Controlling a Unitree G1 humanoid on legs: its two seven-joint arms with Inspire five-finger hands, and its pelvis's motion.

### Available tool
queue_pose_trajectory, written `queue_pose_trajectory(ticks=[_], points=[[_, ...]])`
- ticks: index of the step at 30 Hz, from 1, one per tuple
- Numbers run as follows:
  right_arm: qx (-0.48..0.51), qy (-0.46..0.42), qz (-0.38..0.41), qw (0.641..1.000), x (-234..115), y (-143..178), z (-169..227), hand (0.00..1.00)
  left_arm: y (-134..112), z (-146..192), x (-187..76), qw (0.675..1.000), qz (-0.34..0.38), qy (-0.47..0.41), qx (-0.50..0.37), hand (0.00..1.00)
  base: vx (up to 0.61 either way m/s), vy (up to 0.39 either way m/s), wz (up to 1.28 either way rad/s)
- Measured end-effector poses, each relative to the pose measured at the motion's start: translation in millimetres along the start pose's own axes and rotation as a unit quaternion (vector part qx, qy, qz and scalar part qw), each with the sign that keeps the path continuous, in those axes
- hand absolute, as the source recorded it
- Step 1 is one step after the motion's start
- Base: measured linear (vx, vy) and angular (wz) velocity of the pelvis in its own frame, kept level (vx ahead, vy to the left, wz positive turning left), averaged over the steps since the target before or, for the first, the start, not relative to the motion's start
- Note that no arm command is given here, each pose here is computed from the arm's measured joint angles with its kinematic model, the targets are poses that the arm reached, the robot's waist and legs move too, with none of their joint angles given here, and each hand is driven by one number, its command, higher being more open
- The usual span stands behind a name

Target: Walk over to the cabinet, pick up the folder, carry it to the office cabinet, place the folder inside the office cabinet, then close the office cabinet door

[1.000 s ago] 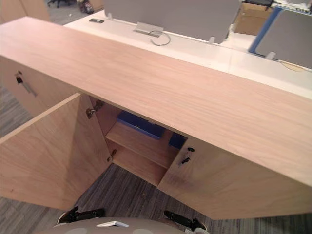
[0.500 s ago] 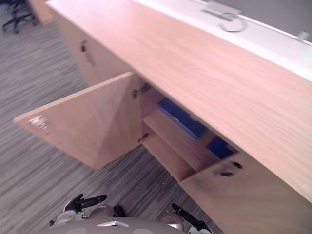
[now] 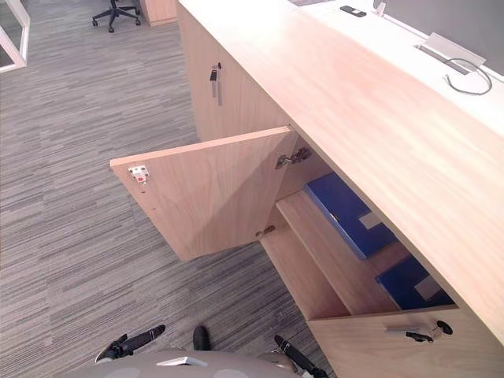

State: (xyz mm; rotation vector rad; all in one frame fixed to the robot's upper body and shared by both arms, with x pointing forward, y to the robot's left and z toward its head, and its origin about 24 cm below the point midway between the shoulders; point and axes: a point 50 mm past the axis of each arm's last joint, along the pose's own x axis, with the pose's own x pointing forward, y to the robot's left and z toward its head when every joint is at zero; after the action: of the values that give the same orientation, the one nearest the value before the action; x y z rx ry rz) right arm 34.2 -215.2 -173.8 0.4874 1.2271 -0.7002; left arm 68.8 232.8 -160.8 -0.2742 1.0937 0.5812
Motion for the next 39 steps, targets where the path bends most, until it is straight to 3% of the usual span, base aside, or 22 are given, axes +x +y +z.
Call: queue_pose_trajectory(ticks=[6,12,21,26,30,39], points=[[-0.042,-0.008,0.006,0.999,0,0,6,1.0,-7,74,-14,0.985,-0.025,-0.172,0.004,1.0,-0.01,0.0,-0.04],[-0.074,-0.013,0.019,0.997,0,2,8,1.0,-25,117,-19,0.971,-0.046,-0.234,0.002,1.0,-0.01,-0.017,-0.18],[-0.11,-0.014,0.041,0.993,0,9,7,1.0,16,212,-31,0.947,-0.004,-0.319,-0.038,1.0,0.03,-0.047,-0.21],[-0.123,-0.017,0.046,0.991,-1,10,8,1.0,8,253,-47,0.929,-0.019,-0.368,-0.02,1.0,0.08,-0.044,-0.14],[-0.127,-0.019,0.048,0.99,-1,8,7,1.0,-6,259,-50,0.926,-0.034,-0.377,0.005,1.0,0.05,-0.076,-0.07],[-0.147,-0.025,0.055,0.987,-1,7,9,1.0,-40,260,-64,0.883,-0.019,-0.425,0.196,1.0,-0.01,-0.04,0.02]])
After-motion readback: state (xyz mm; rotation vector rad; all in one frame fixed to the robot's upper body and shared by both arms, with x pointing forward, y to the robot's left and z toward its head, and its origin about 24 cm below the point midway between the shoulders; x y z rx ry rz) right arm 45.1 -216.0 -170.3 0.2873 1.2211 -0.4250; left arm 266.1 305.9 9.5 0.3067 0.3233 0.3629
